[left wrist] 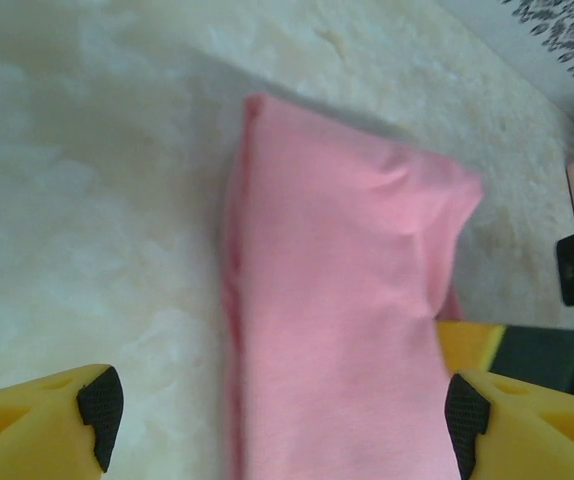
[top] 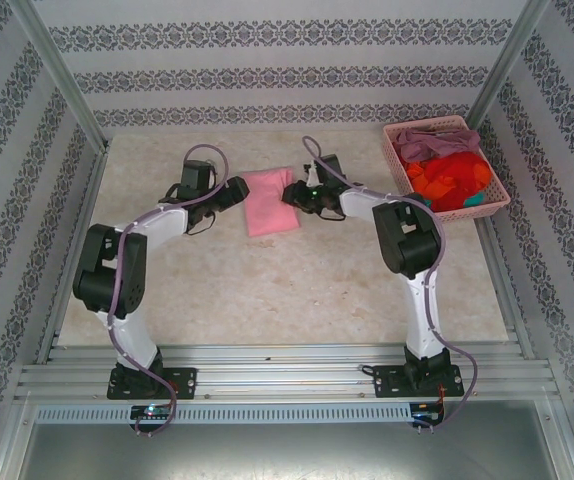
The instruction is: Fold and stack the t-shirts
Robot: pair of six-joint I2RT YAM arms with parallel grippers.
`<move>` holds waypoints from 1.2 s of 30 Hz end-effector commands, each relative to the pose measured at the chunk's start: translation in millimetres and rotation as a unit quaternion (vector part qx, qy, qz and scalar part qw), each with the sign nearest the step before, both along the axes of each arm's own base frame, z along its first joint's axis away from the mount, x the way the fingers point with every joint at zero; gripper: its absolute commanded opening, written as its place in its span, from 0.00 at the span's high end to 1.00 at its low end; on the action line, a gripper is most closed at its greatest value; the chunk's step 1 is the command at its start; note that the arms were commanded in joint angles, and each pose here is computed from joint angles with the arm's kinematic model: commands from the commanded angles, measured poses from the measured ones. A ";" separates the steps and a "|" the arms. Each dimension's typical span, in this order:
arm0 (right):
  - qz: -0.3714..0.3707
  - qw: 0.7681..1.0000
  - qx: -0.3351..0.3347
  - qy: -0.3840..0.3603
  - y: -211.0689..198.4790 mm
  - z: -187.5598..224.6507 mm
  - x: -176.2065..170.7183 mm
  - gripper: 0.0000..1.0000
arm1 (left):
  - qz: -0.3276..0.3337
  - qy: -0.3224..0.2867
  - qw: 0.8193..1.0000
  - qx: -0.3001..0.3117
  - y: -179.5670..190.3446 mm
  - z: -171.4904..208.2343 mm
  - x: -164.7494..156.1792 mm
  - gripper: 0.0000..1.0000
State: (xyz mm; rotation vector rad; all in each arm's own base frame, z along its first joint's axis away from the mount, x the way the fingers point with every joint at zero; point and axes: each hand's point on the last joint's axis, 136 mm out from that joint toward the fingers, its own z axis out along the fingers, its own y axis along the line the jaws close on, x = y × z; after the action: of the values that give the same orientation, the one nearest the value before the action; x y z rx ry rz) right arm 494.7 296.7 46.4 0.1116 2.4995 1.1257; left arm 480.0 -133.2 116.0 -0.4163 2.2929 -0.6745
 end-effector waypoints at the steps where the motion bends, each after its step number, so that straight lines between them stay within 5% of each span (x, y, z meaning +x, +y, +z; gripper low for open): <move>1: 0.018 0.999 0.022 -0.018 30.5 12.0 -5.8 0.64 | -0.001 0.010 0.999 0.045 11.5 -3.6 -8.9 0.15; 6: -0.041 0.998 0.009 -0.052 3.8 22.1 -10.1 0.33 | -0.021 0.004 0.997 0.074 -3.9 7.2 -5.8 0.15; 10: -0.097 0.991 -0.039 -0.081 -46.7 23.2 -22.9 0.22 | -0.050 0.006 0.990 0.131 -27.6 11.2 -1.8 0.15; 22: -0.116 0.978 -0.117 -0.125 -120.3 26.5 -87.5 0.19 | -0.133 0.055 0.939 0.312 -95.0 -19.8 11.8 0.28; 28: -0.107 0.977 -0.127 -0.133 -125.7 30.4 -103.0 0.19 | -0.150 0.096 0.930 0.322 -110.3 -50.8 13.6 0.40; 33: -0.103 0.977 -0.124 -0.140 -121.0 36.5 -98.7 0.19 | -0.159 0.131 0.914 0.351 -103.7 -73.4 9.1 0.60; 36: -0.093 0.978 -0.124 -0.140 -114.9 36.1 -95.3 0.19 | -0.165 0.142 0.893 0.393 -89.7 -76.4 6.6 0.81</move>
State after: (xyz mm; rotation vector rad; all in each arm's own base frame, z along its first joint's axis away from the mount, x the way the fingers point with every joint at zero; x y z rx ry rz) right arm 392.6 174.9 74.1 0.1529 2.3195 0.7060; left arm 498.7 -239.6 41.3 0.2145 2.6537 0.0682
